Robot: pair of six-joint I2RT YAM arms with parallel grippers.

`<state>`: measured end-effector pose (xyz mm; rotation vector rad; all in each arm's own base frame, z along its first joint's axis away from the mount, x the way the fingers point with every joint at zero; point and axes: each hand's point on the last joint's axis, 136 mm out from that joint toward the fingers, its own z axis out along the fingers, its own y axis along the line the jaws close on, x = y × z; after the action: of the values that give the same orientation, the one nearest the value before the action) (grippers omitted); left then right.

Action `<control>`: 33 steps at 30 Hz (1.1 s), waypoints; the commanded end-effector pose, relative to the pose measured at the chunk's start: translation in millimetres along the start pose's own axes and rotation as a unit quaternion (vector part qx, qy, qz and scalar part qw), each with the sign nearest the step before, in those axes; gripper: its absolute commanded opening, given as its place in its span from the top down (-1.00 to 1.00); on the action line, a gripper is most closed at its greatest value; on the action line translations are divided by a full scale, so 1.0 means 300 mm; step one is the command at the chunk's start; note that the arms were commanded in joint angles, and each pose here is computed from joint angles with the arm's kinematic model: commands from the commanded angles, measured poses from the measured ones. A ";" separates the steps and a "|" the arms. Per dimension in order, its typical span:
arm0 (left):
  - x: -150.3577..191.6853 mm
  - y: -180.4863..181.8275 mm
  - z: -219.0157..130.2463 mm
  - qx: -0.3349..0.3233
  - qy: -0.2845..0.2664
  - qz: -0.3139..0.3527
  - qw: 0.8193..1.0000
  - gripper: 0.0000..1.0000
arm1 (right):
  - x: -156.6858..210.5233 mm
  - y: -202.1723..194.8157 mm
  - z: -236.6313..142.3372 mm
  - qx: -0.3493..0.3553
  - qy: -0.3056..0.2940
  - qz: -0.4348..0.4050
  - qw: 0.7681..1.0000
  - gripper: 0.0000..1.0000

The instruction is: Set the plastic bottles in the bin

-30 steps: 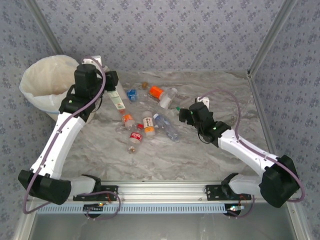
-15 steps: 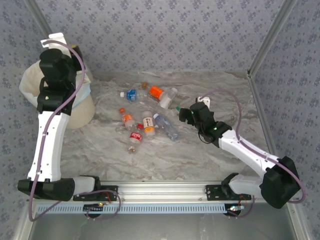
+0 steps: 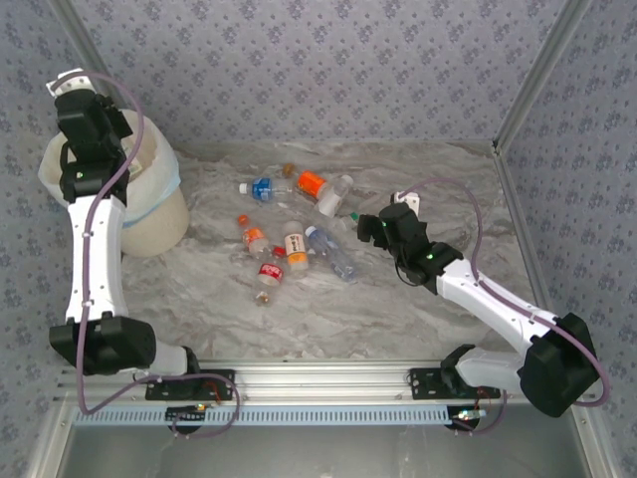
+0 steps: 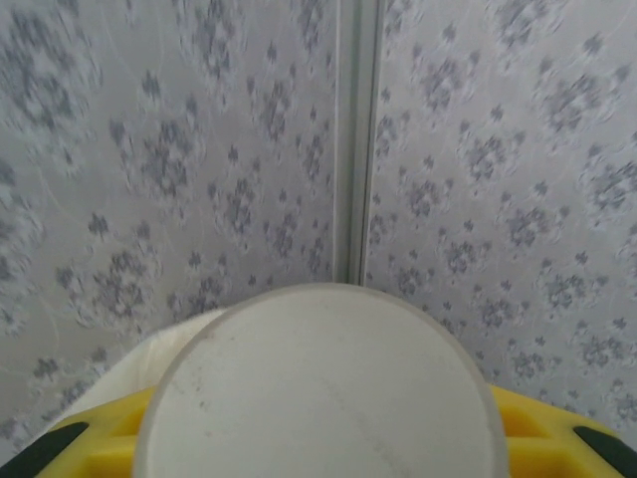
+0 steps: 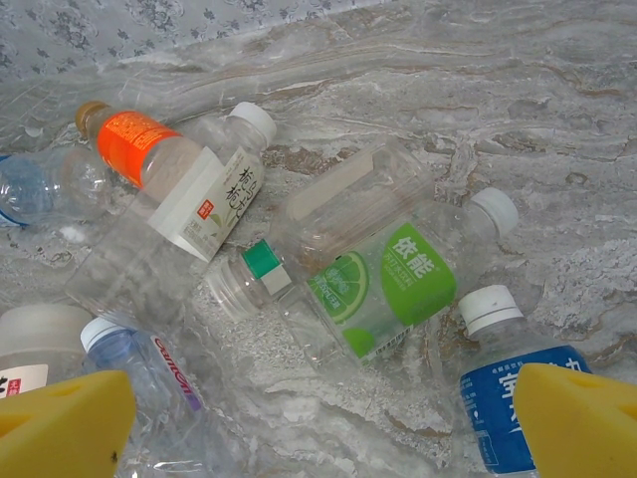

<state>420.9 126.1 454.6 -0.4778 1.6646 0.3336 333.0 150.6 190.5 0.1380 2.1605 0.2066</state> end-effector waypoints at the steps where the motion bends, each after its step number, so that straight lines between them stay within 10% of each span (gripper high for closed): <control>1: 0.090 -0.013 0.036 0.054 0.053 -0.065 0.995 0.37 | -0.015 -0.026 -0.014 0.015 -0.010 0.004 1.000 -1.00; 13: 0.163 0.060 0.035 0.064 0.112 -0.205 0.970 -0.82 | 0.000 -0.029 -0.016 0.010 -0.007 -0.015 1.000 -1.00; 22: 0.089 -0.024 -0.057 0.148 0.107 -0.227 0.957 -0.99 | 0.094 0.084 0.008 -0.087 0.056 -0.109 0.989 -0.98; 33: 0.063 -0.209 -0.239 0.344 0.119 -0.283 0.887 -0.99 | 0.350 0.171 0.061 -0.159 0.196 -0.200 0.947 -0.94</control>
<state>395.6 61.7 432.5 -0.5432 1.7056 -0.5922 302.5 210.9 116.7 -0.4398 2.3992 0.3316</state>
